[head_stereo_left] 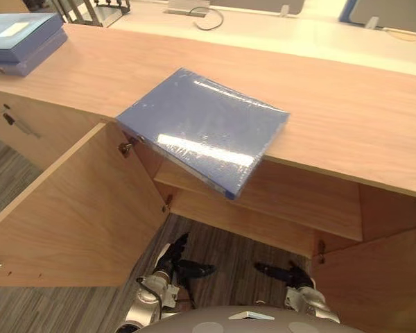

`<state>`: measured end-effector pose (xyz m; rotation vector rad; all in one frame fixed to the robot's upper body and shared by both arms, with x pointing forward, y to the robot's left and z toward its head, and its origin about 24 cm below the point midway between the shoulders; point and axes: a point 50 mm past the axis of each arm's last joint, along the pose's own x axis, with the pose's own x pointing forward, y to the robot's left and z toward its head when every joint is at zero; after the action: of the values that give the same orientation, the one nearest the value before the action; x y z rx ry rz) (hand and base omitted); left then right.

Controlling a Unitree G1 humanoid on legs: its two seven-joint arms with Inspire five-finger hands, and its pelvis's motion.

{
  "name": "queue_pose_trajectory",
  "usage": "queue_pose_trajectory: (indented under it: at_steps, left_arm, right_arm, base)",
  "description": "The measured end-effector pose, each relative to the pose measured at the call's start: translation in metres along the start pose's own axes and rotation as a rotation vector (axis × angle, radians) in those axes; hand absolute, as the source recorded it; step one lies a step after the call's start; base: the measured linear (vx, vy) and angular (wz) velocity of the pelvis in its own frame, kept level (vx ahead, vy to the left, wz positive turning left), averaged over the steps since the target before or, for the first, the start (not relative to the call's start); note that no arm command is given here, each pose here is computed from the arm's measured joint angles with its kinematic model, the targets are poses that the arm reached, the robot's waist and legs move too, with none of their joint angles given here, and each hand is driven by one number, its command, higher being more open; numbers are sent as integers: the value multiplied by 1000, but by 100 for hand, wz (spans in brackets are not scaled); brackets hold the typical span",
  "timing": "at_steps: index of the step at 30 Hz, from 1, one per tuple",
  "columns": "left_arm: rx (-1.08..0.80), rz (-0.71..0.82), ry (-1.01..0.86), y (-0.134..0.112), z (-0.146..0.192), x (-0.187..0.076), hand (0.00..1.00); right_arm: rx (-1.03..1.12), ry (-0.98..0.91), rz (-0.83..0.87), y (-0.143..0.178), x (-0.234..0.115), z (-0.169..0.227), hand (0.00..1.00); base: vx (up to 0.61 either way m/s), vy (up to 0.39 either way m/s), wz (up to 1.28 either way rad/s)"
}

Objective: Walk over to the cabinet, pick up the folder, carry it to the office cabinet, place the folder inside the office cabinet, then close the office cabinet door

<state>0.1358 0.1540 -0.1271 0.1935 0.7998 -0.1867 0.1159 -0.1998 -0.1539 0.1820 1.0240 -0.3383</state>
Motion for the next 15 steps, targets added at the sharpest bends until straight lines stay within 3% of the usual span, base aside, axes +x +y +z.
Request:
queue_pose_trajectory:
  at_steps: [15]
  left_arm:
    - [-70, 47, 106, 6, -20, 4, 100]
  right_arm:
    - [-56, 41, 19, 3, 1, -8, 100]
  base:
    - [-54, 28, 9]
